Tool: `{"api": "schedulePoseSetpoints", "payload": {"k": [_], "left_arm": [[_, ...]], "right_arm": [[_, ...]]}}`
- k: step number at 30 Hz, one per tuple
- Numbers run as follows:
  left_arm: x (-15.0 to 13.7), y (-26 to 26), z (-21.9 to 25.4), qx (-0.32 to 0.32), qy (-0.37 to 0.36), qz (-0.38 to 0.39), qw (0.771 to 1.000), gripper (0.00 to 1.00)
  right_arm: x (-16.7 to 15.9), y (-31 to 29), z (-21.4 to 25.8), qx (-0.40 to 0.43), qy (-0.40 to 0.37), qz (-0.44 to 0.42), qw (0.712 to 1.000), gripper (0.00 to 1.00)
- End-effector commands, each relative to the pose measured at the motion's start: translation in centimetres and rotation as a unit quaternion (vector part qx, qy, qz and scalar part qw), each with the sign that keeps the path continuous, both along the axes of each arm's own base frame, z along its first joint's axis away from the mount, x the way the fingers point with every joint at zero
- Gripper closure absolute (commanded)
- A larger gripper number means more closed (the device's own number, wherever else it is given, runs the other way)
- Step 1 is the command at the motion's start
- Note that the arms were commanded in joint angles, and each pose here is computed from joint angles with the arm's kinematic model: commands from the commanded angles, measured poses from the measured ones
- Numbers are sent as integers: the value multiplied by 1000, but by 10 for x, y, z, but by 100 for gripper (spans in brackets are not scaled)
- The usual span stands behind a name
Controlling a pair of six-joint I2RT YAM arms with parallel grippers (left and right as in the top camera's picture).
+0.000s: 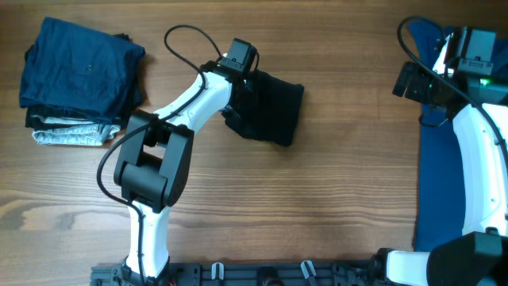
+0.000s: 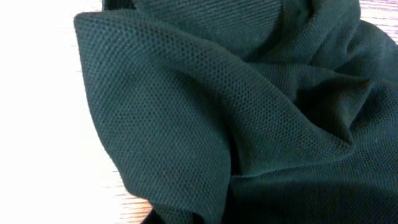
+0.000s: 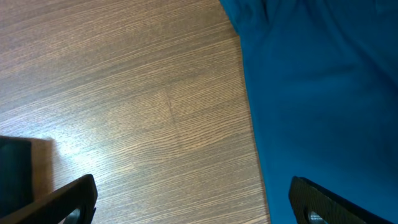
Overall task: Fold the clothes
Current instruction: 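Place the black bundle on top of the folded stack at top left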
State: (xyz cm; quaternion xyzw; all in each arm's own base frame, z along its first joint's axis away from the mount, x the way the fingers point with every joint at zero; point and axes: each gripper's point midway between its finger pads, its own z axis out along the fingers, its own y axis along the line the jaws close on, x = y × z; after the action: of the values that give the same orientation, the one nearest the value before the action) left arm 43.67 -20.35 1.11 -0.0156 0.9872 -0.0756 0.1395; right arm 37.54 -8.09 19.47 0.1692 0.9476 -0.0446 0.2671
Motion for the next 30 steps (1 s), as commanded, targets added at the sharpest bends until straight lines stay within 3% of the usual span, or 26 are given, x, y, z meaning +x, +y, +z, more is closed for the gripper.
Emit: {"api": "schedulePoseSetpoints", "payload": {"k": [1,15,23,28,30], "left_arm": [[17,28,36,44,-55,19,997,96],[61,114,155,4,-198,112,974,96],[78,188,246,-29,-319,206,924,96],[82,258,265,-96,-342,324,877,96],[83,286,274,-137,-353,377,845,96]], "right_arm": [[-2,-2,-4,-6,6,-4,1000,1],[-2,-2,-4,-6,6,-4,1000,1],[-2,-2,-4,-6,6,-4,1000,1],[-2,-2,-4,-6,6,-4,1000,0],[-2,-2,-4,-6,6,-4,1000,0]]}}
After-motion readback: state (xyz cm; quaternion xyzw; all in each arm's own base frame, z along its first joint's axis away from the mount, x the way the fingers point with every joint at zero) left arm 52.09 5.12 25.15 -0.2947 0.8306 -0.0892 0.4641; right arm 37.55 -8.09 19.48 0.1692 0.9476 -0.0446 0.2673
